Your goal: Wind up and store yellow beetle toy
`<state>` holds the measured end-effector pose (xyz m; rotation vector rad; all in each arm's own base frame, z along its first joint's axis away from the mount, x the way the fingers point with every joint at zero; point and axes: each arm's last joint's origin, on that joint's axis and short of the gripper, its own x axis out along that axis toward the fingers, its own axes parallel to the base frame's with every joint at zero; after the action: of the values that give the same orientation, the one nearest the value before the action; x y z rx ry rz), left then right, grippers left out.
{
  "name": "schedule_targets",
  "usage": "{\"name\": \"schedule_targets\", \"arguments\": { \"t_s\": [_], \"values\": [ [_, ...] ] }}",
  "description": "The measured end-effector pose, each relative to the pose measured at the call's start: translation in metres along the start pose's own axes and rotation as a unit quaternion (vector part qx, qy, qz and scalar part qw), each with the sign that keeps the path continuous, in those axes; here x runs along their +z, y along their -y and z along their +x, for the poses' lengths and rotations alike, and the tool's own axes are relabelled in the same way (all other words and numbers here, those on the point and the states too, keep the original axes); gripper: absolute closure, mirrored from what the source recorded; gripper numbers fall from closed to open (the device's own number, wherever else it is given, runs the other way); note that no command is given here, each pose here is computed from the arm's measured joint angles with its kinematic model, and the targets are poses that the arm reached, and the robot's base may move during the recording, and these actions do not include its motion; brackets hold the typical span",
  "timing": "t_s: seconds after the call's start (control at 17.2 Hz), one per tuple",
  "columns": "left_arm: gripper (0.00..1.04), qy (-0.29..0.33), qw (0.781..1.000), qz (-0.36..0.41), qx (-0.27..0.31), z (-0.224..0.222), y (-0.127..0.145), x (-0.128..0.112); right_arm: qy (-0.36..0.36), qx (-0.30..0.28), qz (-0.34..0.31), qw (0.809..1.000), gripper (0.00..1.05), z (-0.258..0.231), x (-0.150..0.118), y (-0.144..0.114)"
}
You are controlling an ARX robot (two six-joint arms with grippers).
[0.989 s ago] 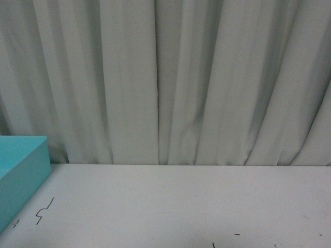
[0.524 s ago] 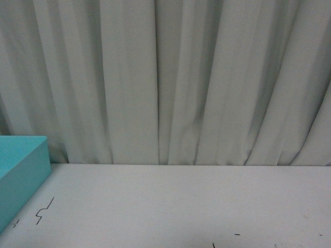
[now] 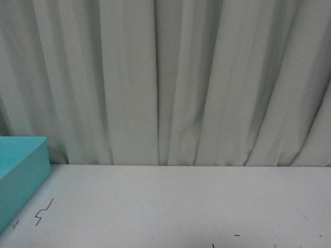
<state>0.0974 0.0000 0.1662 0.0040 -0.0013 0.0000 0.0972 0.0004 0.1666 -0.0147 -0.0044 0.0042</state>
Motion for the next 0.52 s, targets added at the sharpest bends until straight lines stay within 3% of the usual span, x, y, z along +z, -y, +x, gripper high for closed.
{"name": "schedule_targets", "arguments": {
  "t_s": [0.35, 0.52],
  "values": [
    [1.03, 0.0, 1.0, 0.0, 0.0, 0.0, 0.0, 0.0, 0.0, 0.0, 0.0, 1.0, 0.07, 0.0, 0.0, 0.0],
    [0.69, 0.0, 1.0, -0.001, 0.0, 0.0, 0.0, 0.0, 0.0, 0.0, 0.0, 1.0, 0.07, 0.0, 0.0, 0.0]
  ]
}}
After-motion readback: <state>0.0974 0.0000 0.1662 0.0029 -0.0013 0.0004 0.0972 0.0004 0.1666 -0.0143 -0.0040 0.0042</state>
